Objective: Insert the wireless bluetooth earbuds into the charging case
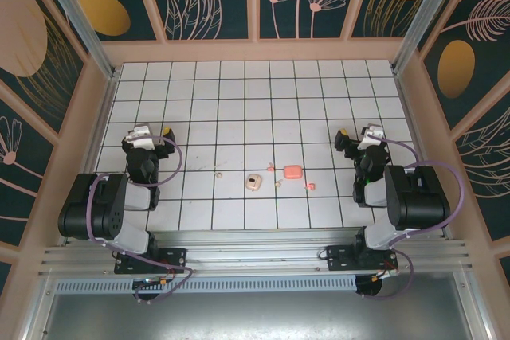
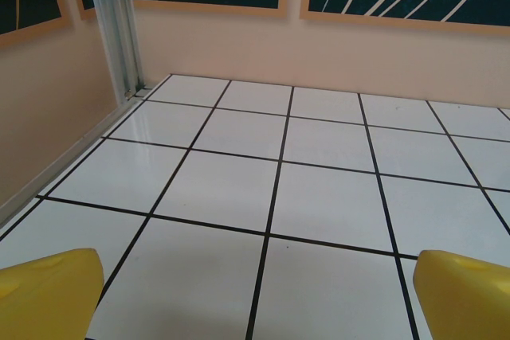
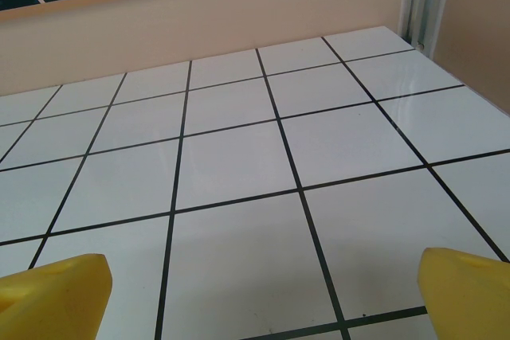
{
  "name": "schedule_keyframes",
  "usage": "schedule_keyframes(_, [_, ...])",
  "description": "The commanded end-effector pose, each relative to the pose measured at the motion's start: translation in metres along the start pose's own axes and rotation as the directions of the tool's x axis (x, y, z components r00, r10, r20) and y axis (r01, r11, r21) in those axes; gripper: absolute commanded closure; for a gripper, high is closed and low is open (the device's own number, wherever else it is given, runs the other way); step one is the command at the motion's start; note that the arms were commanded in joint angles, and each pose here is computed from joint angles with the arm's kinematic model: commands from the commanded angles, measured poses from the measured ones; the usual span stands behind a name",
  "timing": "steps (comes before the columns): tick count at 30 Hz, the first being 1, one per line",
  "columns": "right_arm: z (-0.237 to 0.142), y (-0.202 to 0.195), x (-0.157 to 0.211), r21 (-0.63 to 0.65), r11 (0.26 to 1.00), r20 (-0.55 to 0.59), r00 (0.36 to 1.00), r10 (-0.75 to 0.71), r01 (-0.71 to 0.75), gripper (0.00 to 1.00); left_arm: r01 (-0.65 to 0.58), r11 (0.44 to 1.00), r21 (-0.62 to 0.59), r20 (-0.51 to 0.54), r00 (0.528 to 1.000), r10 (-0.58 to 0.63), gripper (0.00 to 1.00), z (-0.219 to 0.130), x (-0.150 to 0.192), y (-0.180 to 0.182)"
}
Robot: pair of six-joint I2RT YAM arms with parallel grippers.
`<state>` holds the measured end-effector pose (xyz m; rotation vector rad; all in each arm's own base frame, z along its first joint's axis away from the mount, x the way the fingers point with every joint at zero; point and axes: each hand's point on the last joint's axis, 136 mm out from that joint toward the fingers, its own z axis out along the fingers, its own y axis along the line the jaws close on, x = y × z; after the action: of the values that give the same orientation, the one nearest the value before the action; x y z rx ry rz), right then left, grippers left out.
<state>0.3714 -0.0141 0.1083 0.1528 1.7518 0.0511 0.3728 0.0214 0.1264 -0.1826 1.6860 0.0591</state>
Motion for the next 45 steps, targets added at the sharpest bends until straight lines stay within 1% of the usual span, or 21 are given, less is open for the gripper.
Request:
schedule_keyframes(1, [0.003, 0.003, -0.014, -0.009, 1.0, 0.045, 0.999, -0.012, 0.013, 0.01, -0.008, 1.0, 0.013, 0.026, 1.0, 0.007, 0.01, 0.002, -0.009, -0.002])
schedule_keyframes(10, [0.003, -0.001, -0.015, -0.001, 1.0, 0.044, 0.999, -0.005, 0.005, 0.01, -0.009, 1.0, 0.011, 0.028, 1.0, 0.008, 0.01, 0.003, -0.011, -0.002])
schedule_keyframes(11, [0.003, 0.0, -0.017, -0.003, 1.0, 0.043, 0.999, 0.0, 0.0, 0.01, -0.009, 1.0, 0.006, 0.017, 1.0, 0.009, 0.04, 0.005, -0.013, -0.002])
schedule_keyframes(14, [0.004, 0.001, -0.026, 0.004, 1.0, 0.029, 1.0, 0.002, -0.002, 0.01, -0.032, 0.999, 0.026, -0.055, 0.998, 0.033, 0.18, 0.019, -0.023, -0.009])
schedule_keyframes(16, [0.006, 0.0, -0.033, 0.021, 0.999, -0.014, 0.999, 0.029, -0.029, 0.01, -0.045, 0.998, 0.048, -0.082, 0.995, 0.049, 0.21, 0.026, -0.031, -0.015])
schedule_keyframes(17, [0.007, 0.001, -0.036, 0.027, 0.998, -0.054, 0.997, 0.058, -0.056, 0.01, -0.04, 0.998, 0.039, -0.084, 0.996, 0.043, 0.22, 0.028, -0.038, -0.016])
schedule_keyframes(21, [0.004, 0.006, -0.045, 0.085, 0.987, -0.214, 0.965, 0.149, -0.134, 0.01, 0.063, 0.996, 0.056, -0.046, 0.997, -0.06, 0.25, 0.03, -0.067, -0.028])
schedule_keyframes(24, [-0.008, 0.019, -0.047, 0.103, 0.983, -0.336, 0.925, 0.178, -0.151, 0.01, 0.083, 0.99, 0.114, -0.062, 0.995, -0.076, 0.26, 0.031, -0.084, -0.059])
schedule_keyframes(25, [-0.014, 0.028, -0.045, 0.092, 0.984, -0.38, 0.908, 0.178, -0.154, 0.01, 0.082, 0.985, 0.151, -0.078, 0.994, -0.071, 0.26, 0.031, -0.087, -0.076])
schedule_keyframes(28, [-0.037, 0.061, -0.03, 0.045, 0.986, -0.53, 0.833, 0.16, -0.161, 0.02, 0.13, 0.958, 0.257, -0.156, 0.983, -0.092, 0.29, 0.026, -0.09, -0.123])
schedule_keyframes(30, [-0.05, 0.08, -0.02, 0.022, 0.988, -0.595, 0.791, 0.138, -0.156, 0.06, 0.172, 0.935, 0.309, -0.226, 0.969, -0.104, 0.31, 0.018, -0.081, -0.147])
schedule_keyframes(33, [-0.071, 0.112, -0.003, -0.007, 0.987, -0.687, 0.718, 0.11, -0.159, 0.14, 0.179, 0.919, 0.351, -0.306, 0.95, -0.068, 0.32, 0.002, -0.064, -0.173])
schedule_keyframes(35, [-0.083, 0.135, 0.01, -0.043, 0.987, -0.738, 0.67, 0.075, -0.157, 0.18, 0.177, 0.918, 0.355, -0.374, 0.927, -0.035, 0.31, -0.006, -0.048, -0.181])
schedule_keyframes(38, [-0.091, 0.16, 0.033, -0.08, 0.989, -0.805, 0.593, 0.009, -0.124, 0.21, 0.178, 0.915, 0.362, -0.455, 0.89, 0.007, 0.31, -0.017, -0.026, -0.183])
schedule_keyframes(41, [-0.095, 0.174, 0.06, -0.1, 0.993, -0.864, 0.501, -0.057, -0.058, 0.21, 0.164, 0.926, 0.342, -0.484, 0.875, 0.024, 0.3, -0.026, -0.011, -0.174])
schedule_keyframes(45, [-0.095, 0.184, 0.08, -0.119, 0.992, -0.891, 0.434, -0.128, 0.05, 0.19, 0.141, 0.935, 0.326, -0.487, 0.872, 0.039, 0.29, -0.03, -0.004, -0.166])
